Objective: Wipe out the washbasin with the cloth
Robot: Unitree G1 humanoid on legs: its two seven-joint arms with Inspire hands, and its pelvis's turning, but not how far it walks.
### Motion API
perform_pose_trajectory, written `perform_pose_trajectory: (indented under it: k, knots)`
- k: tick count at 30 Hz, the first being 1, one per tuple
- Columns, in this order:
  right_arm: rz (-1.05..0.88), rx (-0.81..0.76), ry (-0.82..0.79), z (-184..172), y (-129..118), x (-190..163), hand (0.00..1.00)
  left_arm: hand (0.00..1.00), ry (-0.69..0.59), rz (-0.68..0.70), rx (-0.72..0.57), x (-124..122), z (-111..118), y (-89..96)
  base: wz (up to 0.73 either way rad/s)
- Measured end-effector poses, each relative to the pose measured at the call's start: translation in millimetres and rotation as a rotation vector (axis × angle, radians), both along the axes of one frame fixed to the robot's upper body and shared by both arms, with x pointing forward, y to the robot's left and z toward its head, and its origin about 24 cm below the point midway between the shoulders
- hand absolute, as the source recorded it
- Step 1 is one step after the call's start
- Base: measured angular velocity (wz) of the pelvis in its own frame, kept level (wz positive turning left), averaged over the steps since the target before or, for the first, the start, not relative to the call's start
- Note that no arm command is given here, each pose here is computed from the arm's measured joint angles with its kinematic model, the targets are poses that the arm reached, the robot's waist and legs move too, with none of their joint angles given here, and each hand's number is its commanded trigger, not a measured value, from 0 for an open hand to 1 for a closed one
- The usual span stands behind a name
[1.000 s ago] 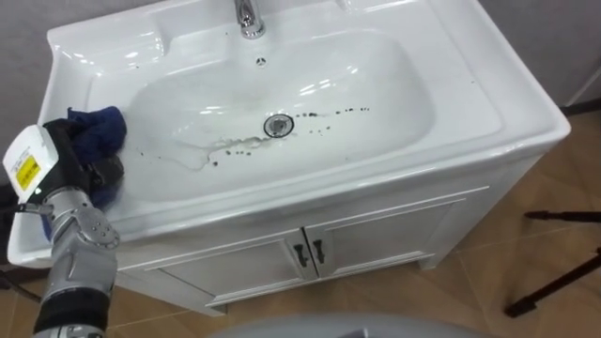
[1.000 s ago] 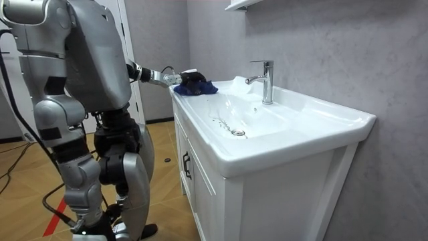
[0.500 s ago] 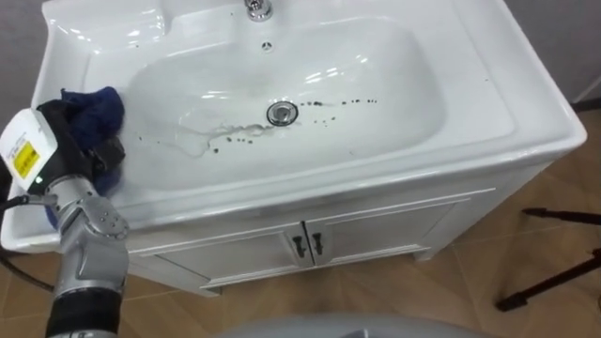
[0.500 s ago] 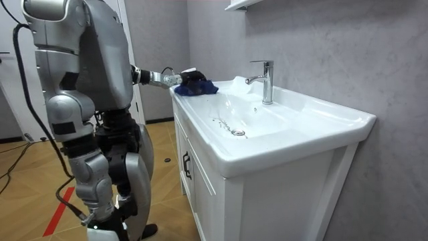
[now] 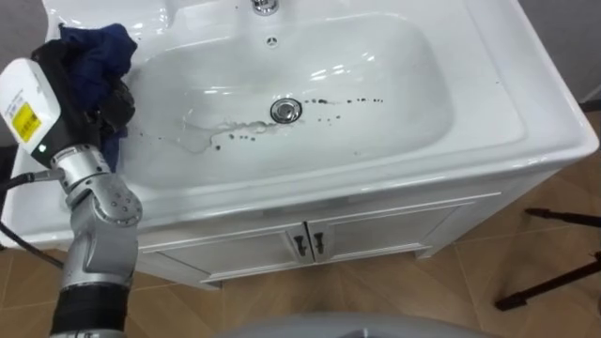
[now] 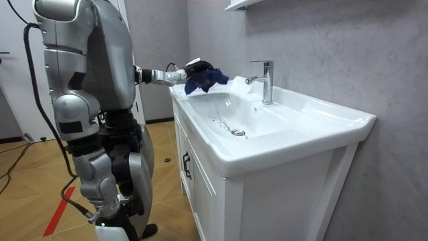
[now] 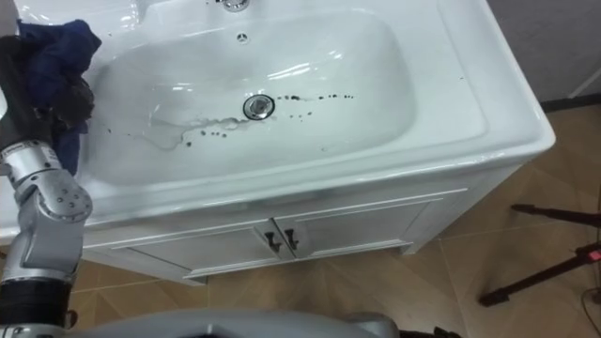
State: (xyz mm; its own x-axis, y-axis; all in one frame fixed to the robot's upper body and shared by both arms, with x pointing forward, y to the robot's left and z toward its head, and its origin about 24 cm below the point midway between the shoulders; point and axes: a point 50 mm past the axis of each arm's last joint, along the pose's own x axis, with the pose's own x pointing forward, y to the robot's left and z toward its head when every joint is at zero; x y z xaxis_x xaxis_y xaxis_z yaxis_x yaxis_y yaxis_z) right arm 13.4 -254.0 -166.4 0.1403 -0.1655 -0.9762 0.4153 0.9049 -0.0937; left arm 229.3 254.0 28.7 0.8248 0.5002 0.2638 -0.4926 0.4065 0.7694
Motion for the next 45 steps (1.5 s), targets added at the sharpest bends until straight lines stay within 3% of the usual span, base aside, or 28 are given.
perform_pose_trajectory:
  k: [10,20,24,26,28,33,45]
  knots:
    - [0.011,0.027,-0.005,-1,2,-2,0.00,1.00,-0.001,-0.064,0.021,2,-1,-11.6,0.02]
    - [0.054,0.022,0.002,0,2,-1,0.00,1.00,0.076,-0.142,0.055,4,-10,-25.7,-0.03]
    - [0.060,-0.007,-0.016,1,-5,1,0.00,1.00,0.229,-0.163,0.097,-3,-37,-24.2,-0.45]
    - [0.087,-0.004,-0.064,1,1,21,0.00,1.00,0.294,-0.122,0.129,-6,-44,-8.1,-0.60]
    - [0.085,-0.006,-0.062,1,1,17,0.00,1.00,0.368,-0.165,0.175,-5,-51,-12.0,0.38]
    - [0.040,0.014,0.004,-1,3,-1,0.00,1.00,0.356,-0.226,0.210,0,-48,-25.3,0.39]
    - [-0.020,0.022,0.044,0,0,-6,0.00,1.00,0.542,-0.169,0.201,-12,-70,-11.5,-0.07]
